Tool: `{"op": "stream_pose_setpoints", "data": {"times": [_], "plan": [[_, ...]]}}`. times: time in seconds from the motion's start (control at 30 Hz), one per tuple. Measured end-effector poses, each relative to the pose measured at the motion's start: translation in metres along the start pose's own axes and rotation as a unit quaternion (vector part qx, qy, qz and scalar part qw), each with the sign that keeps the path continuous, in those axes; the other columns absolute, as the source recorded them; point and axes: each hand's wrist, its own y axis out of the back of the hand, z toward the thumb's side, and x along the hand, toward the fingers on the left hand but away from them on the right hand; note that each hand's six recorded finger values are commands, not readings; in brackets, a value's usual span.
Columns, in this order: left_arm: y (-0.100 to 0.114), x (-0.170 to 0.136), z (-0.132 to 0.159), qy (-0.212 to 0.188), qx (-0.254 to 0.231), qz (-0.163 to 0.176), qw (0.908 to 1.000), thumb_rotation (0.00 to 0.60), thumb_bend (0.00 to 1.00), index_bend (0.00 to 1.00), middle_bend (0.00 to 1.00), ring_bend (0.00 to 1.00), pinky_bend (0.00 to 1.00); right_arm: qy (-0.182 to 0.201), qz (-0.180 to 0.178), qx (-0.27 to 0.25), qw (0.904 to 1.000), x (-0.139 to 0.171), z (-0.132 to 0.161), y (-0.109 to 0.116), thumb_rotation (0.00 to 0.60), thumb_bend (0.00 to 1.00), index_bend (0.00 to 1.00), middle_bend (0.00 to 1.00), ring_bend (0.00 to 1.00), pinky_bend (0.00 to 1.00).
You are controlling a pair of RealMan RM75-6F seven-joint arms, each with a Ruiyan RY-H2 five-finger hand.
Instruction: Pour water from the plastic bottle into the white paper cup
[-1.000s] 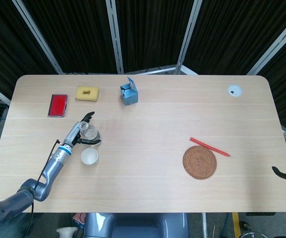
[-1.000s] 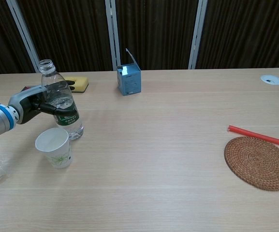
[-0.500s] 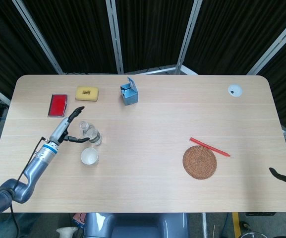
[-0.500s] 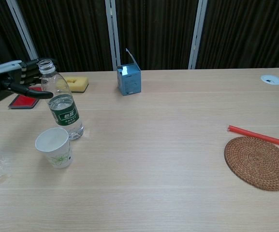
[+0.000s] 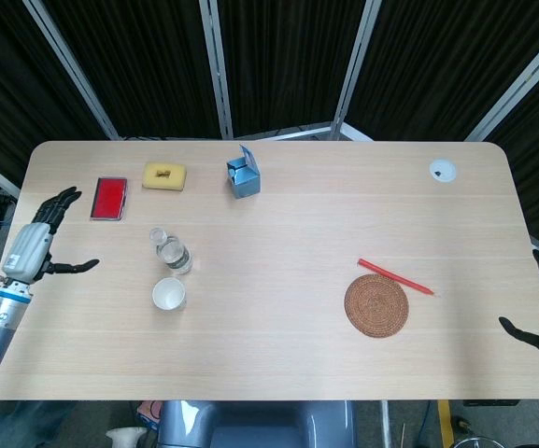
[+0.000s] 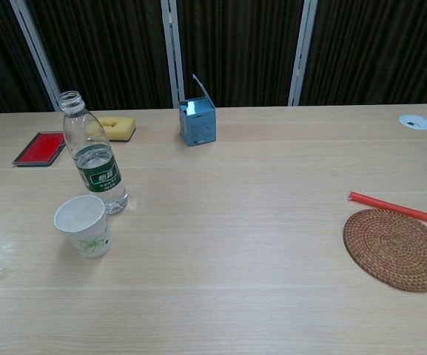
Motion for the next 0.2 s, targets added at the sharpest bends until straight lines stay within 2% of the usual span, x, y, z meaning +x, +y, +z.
{"op": "stream_pose_setpoints", "data": {"times": [0.1,0.2], "plan": [[0.011,-0.023,-0.002,0.02,0.059,0.021,0.9978,0.6,0.0,0.0,0.0,0.0,0.0,0.01,-0.005,0.006,0.9999,0.001,0.004,0.002,0.6,0.0,0.0,0.0,0.0,0.0],[0.02,-0.047,-0.001,0.043,0.124,0.04,0.9905,0.6,0.0,0.0,0.0,0.0,0.0,0.016,-0.011,0.017,0.9997,0.001,0.006,0.005,0.6,0.0,0.0,0.0,0.0,0.0]]}}
